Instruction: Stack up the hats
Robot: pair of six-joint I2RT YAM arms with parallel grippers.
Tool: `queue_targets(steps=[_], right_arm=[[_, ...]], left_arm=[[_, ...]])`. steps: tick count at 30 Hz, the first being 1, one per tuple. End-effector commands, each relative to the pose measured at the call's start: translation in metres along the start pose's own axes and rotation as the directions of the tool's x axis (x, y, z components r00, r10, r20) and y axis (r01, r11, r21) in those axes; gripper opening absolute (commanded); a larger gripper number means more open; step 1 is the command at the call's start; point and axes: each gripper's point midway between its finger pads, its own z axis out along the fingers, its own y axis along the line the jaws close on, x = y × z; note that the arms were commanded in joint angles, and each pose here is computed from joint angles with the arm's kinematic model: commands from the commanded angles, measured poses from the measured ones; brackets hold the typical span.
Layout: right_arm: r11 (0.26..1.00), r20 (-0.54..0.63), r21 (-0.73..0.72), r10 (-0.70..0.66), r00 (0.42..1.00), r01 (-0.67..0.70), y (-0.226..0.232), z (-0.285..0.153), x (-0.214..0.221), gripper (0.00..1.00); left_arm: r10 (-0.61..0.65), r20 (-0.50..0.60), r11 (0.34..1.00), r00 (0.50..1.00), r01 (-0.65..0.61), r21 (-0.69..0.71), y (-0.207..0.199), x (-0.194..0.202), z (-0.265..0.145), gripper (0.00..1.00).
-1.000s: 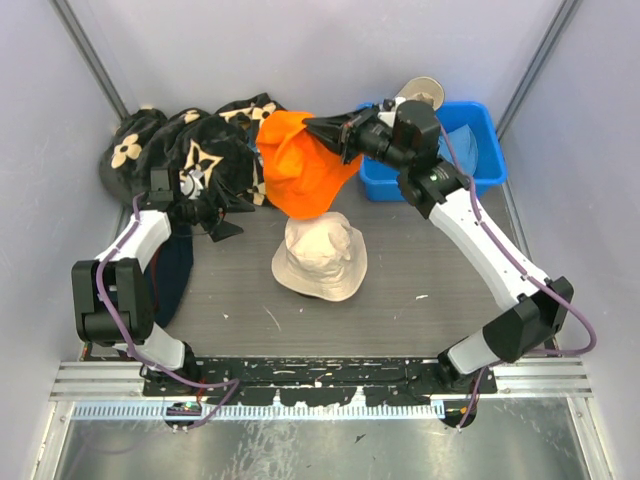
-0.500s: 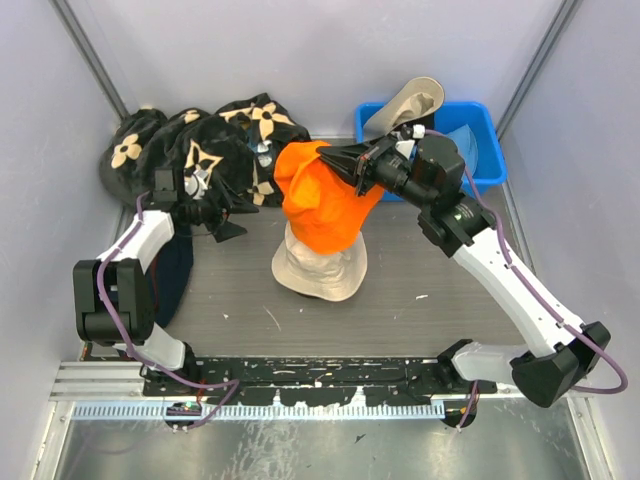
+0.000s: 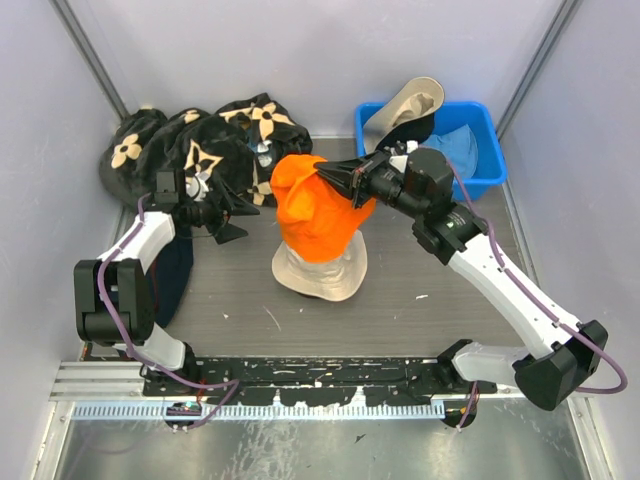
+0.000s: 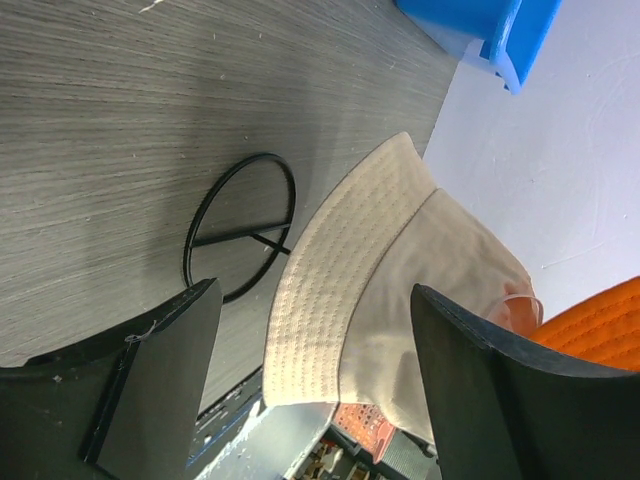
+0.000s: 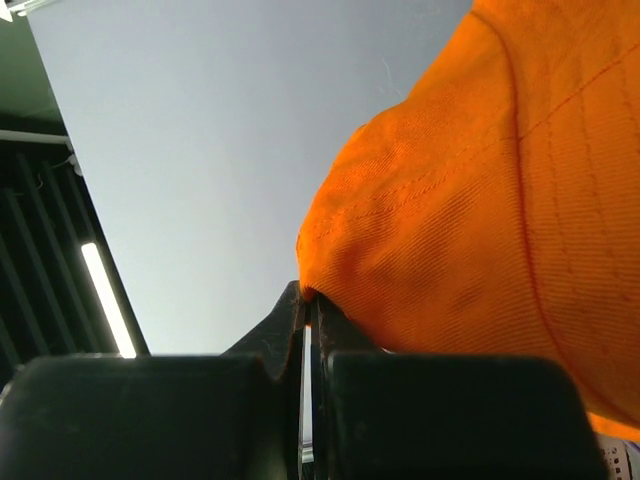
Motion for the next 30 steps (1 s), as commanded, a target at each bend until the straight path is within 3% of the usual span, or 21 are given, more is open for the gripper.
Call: queue_targets(steps=[1, 15, 30], right_arm=[[0.998, -0.006, -0.063, -0.003, 1.000, 0.003, 0.010, -0.009, 0.005, 0.01], [0.999, 0.039, -0.005, 0.040, 0.998, -0.040, -0.033, -0.027, -0.004, 0.01], [0.991, -0.038, -0.136, -0.010, 0.999, 0.005, 0.038, -0.001, 0.011, 0.01]], left_arm=[[0.019, 0.002, 1.000, 1.000, -0.019, 0.014, -0.004, 0.005, -0.003, 0.84], [0.007, -0.003, 1.000, 1.000, -0.007, 0.009, 0.001, 0.002, 0.001, 0.84], [0.006, -0.004, 1.000, 1.000, -0.006, 0.008, 0.001, 0.003, 0.001, 0.84]])
